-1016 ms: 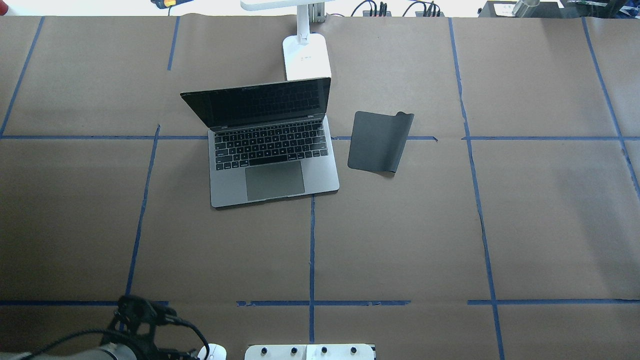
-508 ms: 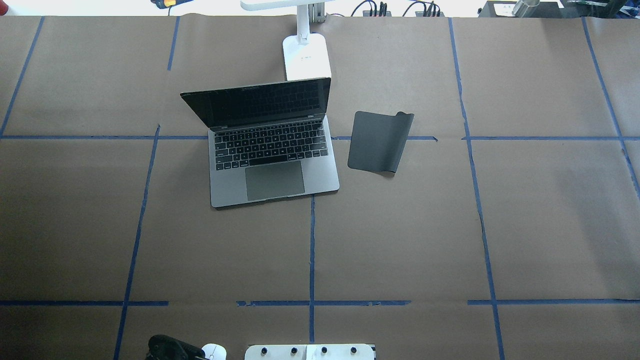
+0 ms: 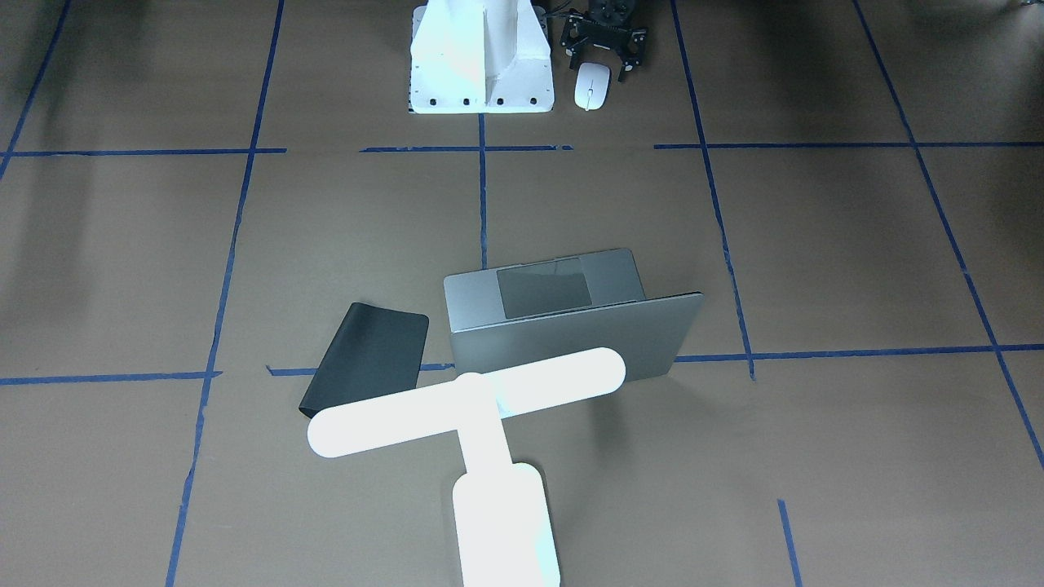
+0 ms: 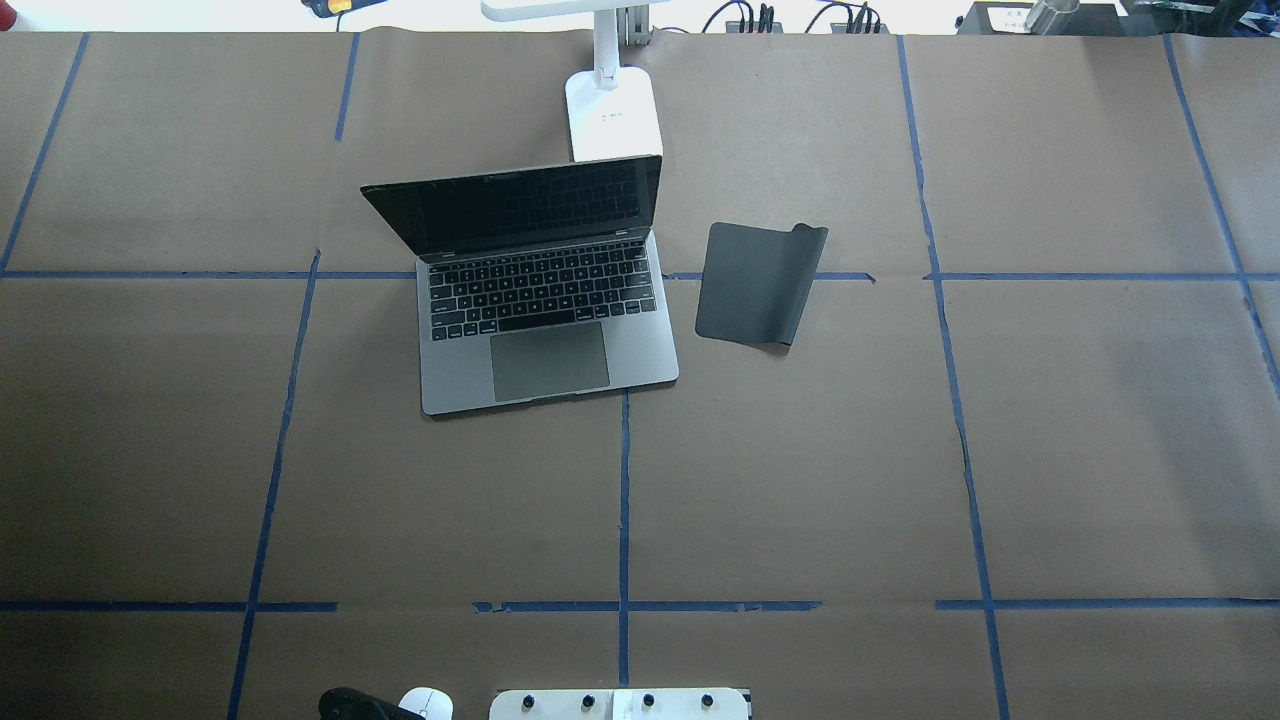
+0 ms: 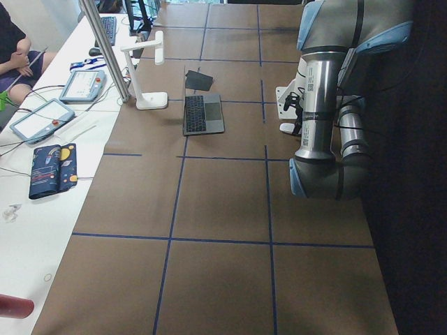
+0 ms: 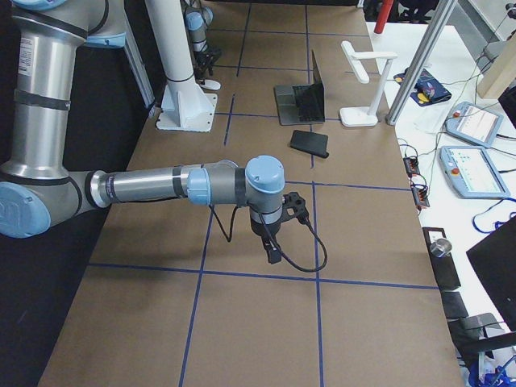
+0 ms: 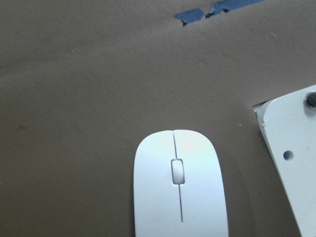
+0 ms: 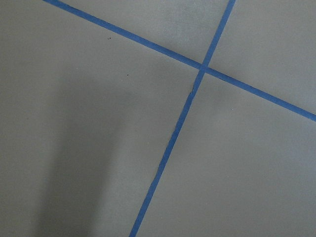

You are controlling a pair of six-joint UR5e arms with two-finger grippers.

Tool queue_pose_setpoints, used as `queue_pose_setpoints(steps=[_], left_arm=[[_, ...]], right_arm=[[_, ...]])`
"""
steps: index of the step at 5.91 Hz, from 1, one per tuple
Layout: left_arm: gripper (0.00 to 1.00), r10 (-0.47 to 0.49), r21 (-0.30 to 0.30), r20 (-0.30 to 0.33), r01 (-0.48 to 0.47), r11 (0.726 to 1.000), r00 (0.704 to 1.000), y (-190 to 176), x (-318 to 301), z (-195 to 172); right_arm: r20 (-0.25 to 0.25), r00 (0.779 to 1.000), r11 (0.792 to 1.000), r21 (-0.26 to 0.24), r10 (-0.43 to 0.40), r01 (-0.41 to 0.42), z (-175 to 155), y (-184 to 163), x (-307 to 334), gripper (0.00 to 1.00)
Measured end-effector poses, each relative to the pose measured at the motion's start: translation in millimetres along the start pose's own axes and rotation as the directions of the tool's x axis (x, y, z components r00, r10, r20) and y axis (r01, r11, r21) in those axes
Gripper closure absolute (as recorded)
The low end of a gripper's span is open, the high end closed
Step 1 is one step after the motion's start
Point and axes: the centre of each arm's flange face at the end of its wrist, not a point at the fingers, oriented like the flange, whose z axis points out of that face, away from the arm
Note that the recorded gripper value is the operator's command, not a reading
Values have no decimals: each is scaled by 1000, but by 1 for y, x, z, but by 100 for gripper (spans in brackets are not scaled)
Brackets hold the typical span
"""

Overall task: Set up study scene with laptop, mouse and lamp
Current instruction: 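Lower the left gripper and grasp the white mouse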

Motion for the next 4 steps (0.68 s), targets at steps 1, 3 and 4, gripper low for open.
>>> queue_pose_setpoints(steps=[1, 3, 4], left_arm=[[0, -1, -1, -3, 1, 1000, 1000, 0, 3, 2], [23, -3, 0, -12, 3, 1000, 1000, 0, 9, 1], [23, -3, 1, -14, 3, 1000, 1000, -1, 11, 0]], right_arm=[[4, 1000, 1000, 0, 1, -1, 1, 0, 0, 0], [6, 1000, 1000, -1, 4, -4, 1, 0, 1, 0], [6, 1000, 1000, -2, 5, -5, 2, 0, 1, 0]])
